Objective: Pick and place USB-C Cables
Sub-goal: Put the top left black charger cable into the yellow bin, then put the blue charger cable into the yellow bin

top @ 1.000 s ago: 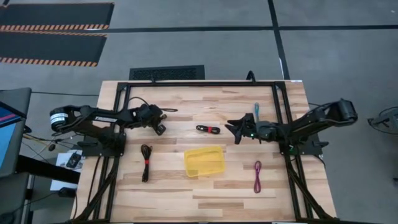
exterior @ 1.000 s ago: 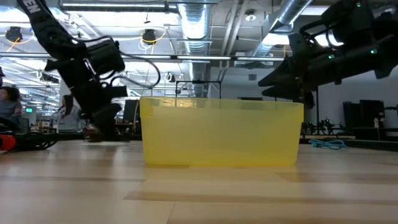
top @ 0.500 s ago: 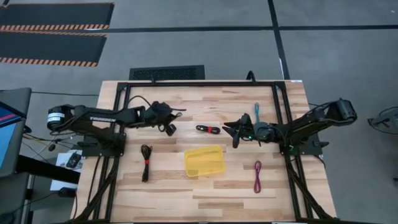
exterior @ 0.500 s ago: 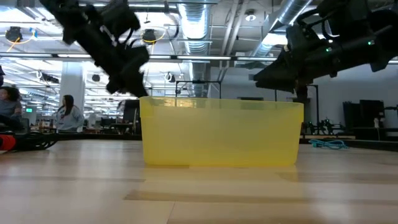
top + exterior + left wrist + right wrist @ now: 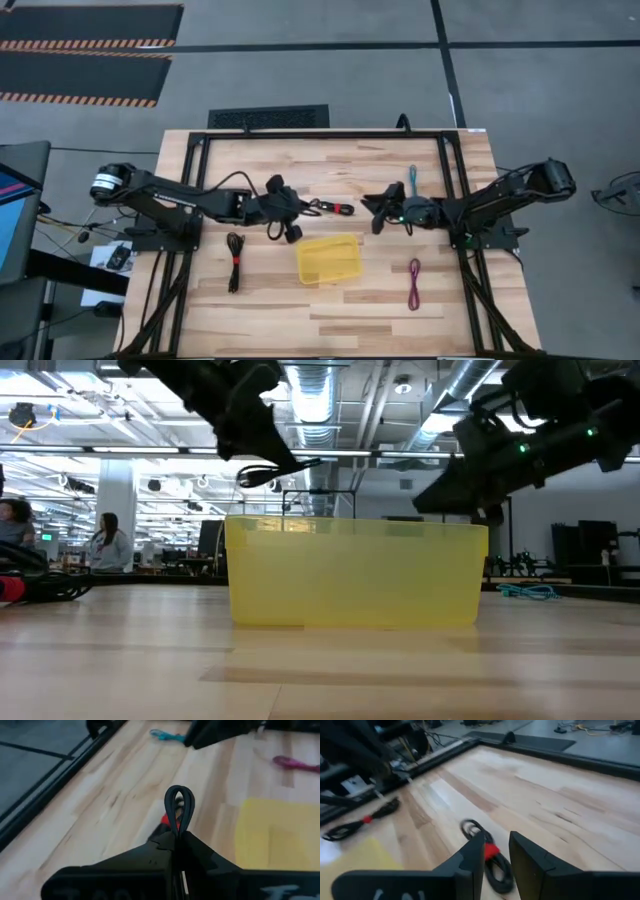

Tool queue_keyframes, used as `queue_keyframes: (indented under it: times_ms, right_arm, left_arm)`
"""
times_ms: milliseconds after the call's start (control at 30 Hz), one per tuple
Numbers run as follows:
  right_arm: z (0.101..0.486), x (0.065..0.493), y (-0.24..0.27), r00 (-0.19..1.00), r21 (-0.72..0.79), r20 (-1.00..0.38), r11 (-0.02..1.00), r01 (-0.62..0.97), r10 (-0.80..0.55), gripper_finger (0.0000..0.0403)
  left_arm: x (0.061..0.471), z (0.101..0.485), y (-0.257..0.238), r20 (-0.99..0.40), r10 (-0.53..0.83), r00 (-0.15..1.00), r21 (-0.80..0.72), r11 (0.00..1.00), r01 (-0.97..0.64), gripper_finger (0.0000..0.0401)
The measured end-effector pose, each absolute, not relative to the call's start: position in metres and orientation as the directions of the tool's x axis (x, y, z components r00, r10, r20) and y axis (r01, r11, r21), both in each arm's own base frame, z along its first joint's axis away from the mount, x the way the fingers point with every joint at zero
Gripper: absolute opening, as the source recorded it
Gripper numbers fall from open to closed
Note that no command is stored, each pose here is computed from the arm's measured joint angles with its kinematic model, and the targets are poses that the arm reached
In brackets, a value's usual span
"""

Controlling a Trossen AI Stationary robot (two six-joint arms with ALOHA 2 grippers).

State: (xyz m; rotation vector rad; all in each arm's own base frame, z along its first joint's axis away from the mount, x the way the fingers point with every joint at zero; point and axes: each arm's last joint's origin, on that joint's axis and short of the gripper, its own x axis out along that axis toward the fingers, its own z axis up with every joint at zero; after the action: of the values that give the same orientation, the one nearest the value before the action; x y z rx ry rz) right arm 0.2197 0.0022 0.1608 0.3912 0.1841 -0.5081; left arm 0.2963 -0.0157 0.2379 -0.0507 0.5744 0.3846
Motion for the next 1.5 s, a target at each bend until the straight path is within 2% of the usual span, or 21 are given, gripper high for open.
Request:
queue_keyframes:
  times_ms: [233,367,667,867,1067,1300,1500]
  right_arm:
    - [0.19,0.236,0.025,0.915,0.29,-0.183,0.869,0.4,-0.36,0.0113]
    - [0.2,0.24,0.036,0.904,0.261,-0.158,0.866,0.427,-0.398,0.0113]
    - [0.203,0.239,0.046,0.885,0.235,-0.171,0.854,0.464,-0.433,0.0104]
    - [0.2,0.239,0.046,0.879,0.216,-0.192,0.855,0.471,-0.436,0.0084]
    - [0.199,0.239,0.045,0.876,0.209,-0.202,0.854,0.476,-0.439,0.0062]
    - [0.2,0.238,0.044,0.851,0.219,-0.189,0.824,0.522,-0.489,0.0059]
    - [0.194,0.232,0.038,0.767,0.215,-0.232,0.738,0.64,-0.598,0.0058]
  left_arm:
    - [0.316,0.222,-0.033,-0.56,0.266,0.785,0.03,0.953,-0.301,0.0]
    - [0.324,0.203,-0.041,-0.593,0.242,0.768,0.047,0.962,-0.267,0.0]
    - [0.336,0.189,-0.067,-0.587,0.156,0.794,-0.032,0.976,-0.216,0.0013]
    - [0.339,0.19,-0.074,-0.566,0.019,0.824,-0.069,0.995,-0.071,0.0013]
    - [0.343,0.188,-0.07,-0.549,0.027,0.835,-0.086,0.992,-0.089,0.0017]
    - [0.348,0.182,-0.071,-0.53,0.037,0.847,-0.069,0.994,-0.087,0.0082]
    - [0.349,0.185,-0.066,-0.521,0.072,0.85,-0.04,0.993,-0.109,0.0131]
